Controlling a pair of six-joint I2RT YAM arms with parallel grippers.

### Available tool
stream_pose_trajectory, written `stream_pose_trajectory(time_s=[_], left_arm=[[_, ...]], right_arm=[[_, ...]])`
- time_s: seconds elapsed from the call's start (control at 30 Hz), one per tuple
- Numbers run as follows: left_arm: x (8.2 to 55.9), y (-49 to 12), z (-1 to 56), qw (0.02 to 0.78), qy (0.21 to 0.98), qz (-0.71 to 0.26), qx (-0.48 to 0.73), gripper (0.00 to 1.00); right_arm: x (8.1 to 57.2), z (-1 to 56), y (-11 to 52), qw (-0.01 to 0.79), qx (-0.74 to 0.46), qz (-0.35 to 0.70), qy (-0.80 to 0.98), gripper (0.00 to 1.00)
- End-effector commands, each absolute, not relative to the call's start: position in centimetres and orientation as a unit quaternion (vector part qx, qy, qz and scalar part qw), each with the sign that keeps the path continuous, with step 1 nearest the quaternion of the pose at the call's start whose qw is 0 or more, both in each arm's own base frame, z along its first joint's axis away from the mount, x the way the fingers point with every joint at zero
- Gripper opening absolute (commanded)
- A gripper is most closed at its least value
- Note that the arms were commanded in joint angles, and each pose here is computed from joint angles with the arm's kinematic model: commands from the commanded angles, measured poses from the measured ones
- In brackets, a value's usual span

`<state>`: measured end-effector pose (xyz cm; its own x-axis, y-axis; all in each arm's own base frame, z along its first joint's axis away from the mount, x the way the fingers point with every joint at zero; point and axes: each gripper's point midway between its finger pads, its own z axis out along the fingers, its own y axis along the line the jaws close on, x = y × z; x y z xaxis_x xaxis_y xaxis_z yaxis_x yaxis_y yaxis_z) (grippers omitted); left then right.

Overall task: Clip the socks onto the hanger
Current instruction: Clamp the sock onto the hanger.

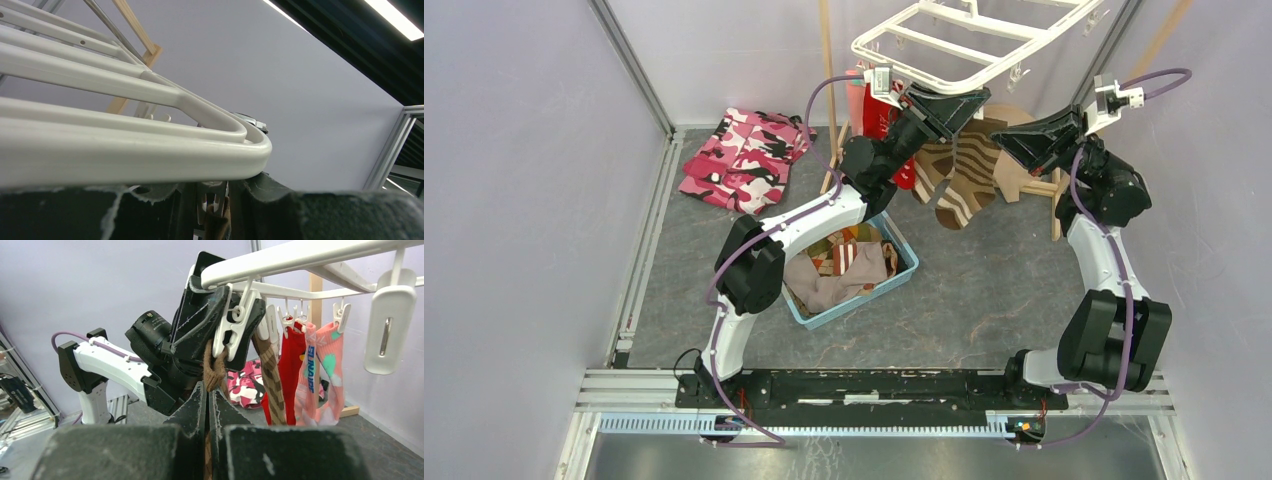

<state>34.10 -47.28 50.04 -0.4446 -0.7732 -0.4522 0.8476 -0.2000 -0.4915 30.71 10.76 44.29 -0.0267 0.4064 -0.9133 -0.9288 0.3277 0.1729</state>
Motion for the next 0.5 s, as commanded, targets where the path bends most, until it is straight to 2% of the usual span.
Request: stream_pose_trajectory(time_s=[0.0,0.47], left_arm=[[33.4,-46.2,52.6,0.534,0.319,-0.780,0.068,0.02],[33.9,-47.5,51.6,0.540,0.331,-0.769,0.089,0.02]], right_arm=[[28.9,47.2,10.9,0.684,-0.302,0.502,0.435,0.00],[29.2,48.0,10.7,0.671,-0.278,0.534,0.432,0.00]])
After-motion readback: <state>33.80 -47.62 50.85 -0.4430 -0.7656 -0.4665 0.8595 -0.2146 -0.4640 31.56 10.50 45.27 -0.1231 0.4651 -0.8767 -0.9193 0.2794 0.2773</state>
